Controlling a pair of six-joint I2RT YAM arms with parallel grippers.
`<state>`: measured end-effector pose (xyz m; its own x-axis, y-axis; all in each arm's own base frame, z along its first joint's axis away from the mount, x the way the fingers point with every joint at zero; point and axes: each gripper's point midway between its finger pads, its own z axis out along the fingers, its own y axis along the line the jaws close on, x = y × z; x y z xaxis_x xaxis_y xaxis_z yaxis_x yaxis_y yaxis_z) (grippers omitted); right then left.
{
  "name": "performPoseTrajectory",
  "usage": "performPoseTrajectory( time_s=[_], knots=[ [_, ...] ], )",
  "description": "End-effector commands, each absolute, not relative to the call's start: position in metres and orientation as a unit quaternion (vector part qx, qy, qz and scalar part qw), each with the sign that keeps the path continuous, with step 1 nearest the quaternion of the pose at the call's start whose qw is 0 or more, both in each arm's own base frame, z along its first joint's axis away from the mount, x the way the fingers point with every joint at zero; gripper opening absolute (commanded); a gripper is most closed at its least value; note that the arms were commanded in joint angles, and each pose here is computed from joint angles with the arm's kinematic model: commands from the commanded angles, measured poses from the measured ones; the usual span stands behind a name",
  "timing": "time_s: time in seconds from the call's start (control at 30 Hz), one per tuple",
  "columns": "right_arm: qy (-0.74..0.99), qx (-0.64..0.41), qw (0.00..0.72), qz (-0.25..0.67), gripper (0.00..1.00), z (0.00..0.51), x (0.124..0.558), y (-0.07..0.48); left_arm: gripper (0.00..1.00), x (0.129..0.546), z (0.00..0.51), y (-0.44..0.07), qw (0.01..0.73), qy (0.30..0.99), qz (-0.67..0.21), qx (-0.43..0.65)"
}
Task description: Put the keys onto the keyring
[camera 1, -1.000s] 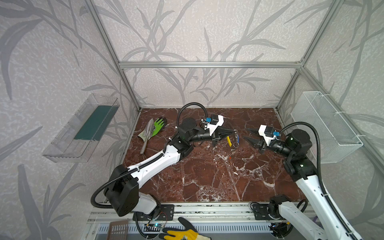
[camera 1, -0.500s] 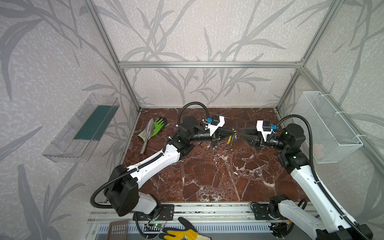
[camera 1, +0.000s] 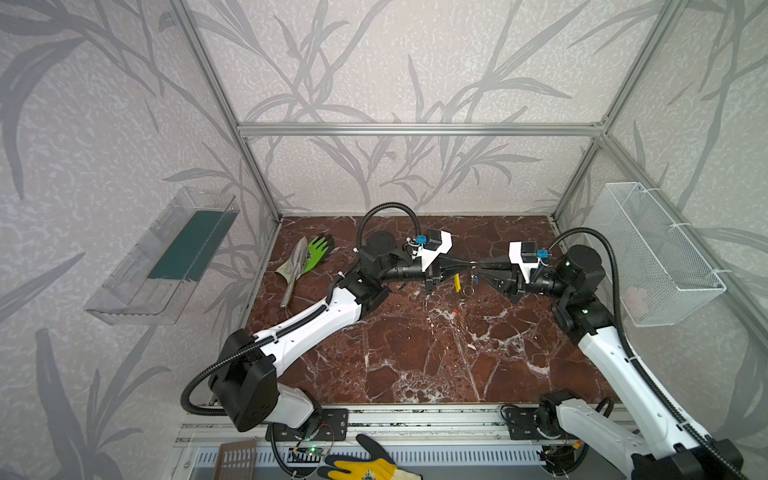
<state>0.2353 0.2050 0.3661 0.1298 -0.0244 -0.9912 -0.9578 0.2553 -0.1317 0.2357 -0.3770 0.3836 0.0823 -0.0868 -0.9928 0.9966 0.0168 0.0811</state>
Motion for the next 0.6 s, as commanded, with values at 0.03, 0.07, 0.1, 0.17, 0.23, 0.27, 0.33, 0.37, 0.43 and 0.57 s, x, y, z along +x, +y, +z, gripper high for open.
performPoseTrajectory(
  time_s=[0.03, 0.07, 0.1, 0.17, 0.23, 0.27, 0.33, 0.37, 0.43, 0.57],
  knots=[
    [0.501, -0.48, 0.6, 0.398, 0.22, 0.383, 0.227, 0.207, 0.0, 0.228, 0.397, -0.38, 0.551, 0.436, -0.498, 0.509],
    [0.501, -0.48, 0.6, 0.398, 0.19, 0.382, 0.227, 0.207, 0.0, 0.227, 0.396, -0.381, 0.55, 0.436, -0.497, 0.511],
    [0.501, -0.48, 0.6, 0.399, 0.17, 0.382, 0.226, 0.207, 0.0, 0.228, 0.396, -0.381, 0.55, 0.437, -0.495, 0.511],
    [0.501, -0.48, 0.601, 0.398, 0.12, 0.381, 0.225, 0.207, 0.0, 0.227, 0.394, -0.381, 0.549, 0.439, -0.493, 0.513],
    [0.499, -0.482, 0.601, 0.397, 0.06, 0.381, 0.223, 0.207, 0.0, 0.228, 0.392, -0.381, 0.547, 0.443, -0.489, 0.515],
    [0.499, -0.482, 0.601, 0.396, 0.03, 0.38, 0.222, 0.206, 0.0, 0.228, 0.39, -0.381, 0.545, 0.445, -0.486, 0.517],
    [0.504, -0.485, 0.595, 0.396, 0.0, 0.377, 0.221, 0.206, 0.0, 0.228, 0.388, -0.38, 0.545, 0.45, -0.476, 0.523],
    [0.509, -0.487, 0.59, 0.394, 0.0, 0.375, 0.22, 0.206, 0.06, 0.229, 0.386, -0.379, 0.546, 0.455, -0.468, 0.525],
    [0.522, -0.492, 0.578, 0.389, 0.0, 0.371, 0.217, 0.205, 0.22, 0.23, 0.384, -0.376, 0.548, 0.462, -0.443, 0.538],
    [0.562, -0.499, 0.547, 0.368, 0.0, 0.359, 0.213, 0.201, 0.3, 0.228, 0.377, -0.37, 0.543, 0.474, -0.372, 0.585]
  ],
)
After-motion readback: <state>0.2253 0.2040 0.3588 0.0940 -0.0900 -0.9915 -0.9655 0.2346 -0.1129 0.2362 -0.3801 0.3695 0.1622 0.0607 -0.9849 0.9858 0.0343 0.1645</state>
